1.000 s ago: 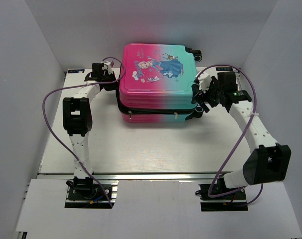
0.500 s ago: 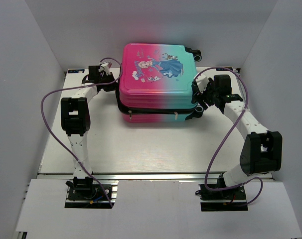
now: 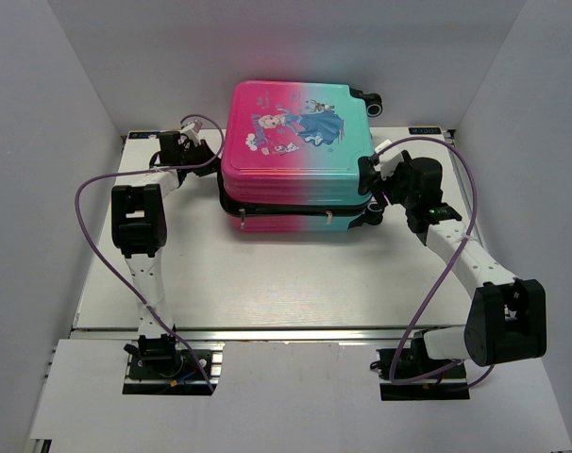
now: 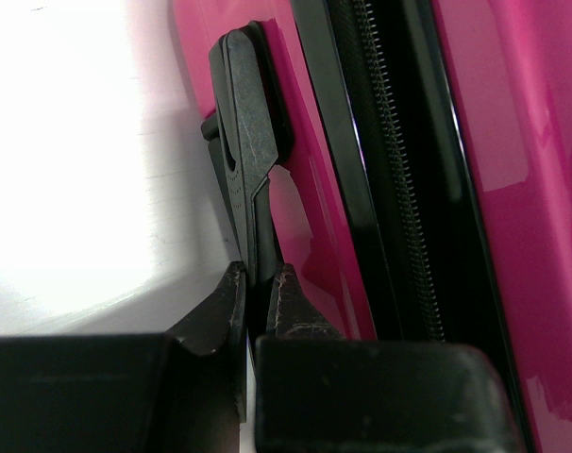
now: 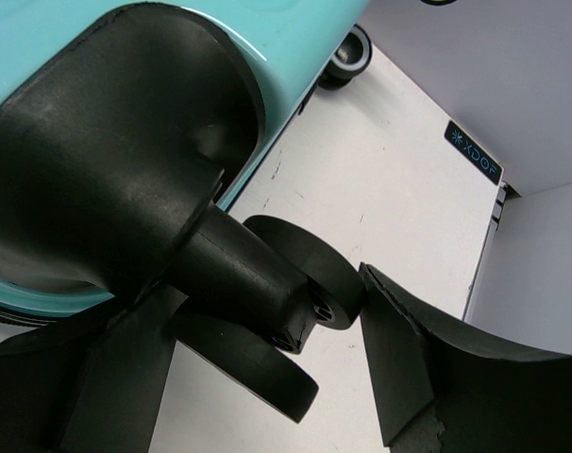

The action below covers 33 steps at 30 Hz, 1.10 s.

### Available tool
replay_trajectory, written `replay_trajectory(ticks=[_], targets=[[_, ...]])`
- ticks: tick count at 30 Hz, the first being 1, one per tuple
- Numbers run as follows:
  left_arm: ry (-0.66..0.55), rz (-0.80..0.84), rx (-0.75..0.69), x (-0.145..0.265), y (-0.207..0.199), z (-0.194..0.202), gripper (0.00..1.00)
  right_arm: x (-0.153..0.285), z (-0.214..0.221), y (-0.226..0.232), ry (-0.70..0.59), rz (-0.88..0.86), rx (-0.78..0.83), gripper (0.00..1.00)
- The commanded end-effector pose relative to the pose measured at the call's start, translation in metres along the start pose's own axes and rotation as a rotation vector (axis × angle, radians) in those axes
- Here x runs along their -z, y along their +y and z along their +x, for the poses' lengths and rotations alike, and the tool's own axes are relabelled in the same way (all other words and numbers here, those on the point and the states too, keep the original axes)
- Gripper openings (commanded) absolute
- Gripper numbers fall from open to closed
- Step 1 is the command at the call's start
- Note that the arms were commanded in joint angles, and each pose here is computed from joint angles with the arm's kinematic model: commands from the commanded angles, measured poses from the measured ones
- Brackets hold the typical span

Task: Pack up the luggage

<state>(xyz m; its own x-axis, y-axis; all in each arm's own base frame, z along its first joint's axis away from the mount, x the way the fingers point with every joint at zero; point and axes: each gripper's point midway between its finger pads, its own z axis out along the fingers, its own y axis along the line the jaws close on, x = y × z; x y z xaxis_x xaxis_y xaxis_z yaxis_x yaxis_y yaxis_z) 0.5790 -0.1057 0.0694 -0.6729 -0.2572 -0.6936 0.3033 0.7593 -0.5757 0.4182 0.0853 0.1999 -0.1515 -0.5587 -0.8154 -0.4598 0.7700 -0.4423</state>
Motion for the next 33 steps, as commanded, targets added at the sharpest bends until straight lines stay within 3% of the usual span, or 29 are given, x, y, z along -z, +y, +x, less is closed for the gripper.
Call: replay_trajectory(ticks=[1, 10, 15, 17, 18, 21, 24, 28, 33], targets=[[0.121, 0.182, 0.013, -0.006, -0.020, 0.050, 0.00, 0.075, -0.188, -0.089, -0.684, 0.334, -0.071, 0.00], [0.144, 0.181, 0.021, -0.008, -0.026, 0.062, 0.00, 0.125, -0.259, -0.078, -0.975, 0.344, 0.039, 0.00], [0.130, 0.178, 0.025, -0.005, -0.030, 0.057, 0.00, 0.101, -0.247, -0.056, -0.909, 0.257, 0.094, 0.00], [0.129, 0.172, 0.021, -0.003, -0.031, 0.056, 0.00, 0.089, -0.235, -0.036, -0.855, 0.176, 0.185, 0.00], [0.123, 0.169, 0.017, -0.002, -0.033, 0.053, 0.00, 0.076, -0.222, -0.026, -0.786, 0.118, 0.186, 0.00], [0.121, 0.172, 0.012, 0.001, -0.036, 0.050, 0.00, 0.073, -0.216, -0.016, -0.760, 0.071, 0.177, 0.00], [0.121, 0.172, 0.017, 0.007, -0.041, 0.047, 0.00, 0.087, -0.219, -0.020, -0.793, 0.096, 0.088, 0.00], [0.127, 0.180, 0.025, 0.018, -0.053, 0.059, 0.00, 0.138, -0.248, -0.012, -0.963, 0.076, 0.114, 0.00], [0.103, 0.172, 0.026, 0.045, -0.069, 0.069, 0.00, 0.148, -0.226, 0.001, -0.933, 0.036, 0.019, 0.00]])
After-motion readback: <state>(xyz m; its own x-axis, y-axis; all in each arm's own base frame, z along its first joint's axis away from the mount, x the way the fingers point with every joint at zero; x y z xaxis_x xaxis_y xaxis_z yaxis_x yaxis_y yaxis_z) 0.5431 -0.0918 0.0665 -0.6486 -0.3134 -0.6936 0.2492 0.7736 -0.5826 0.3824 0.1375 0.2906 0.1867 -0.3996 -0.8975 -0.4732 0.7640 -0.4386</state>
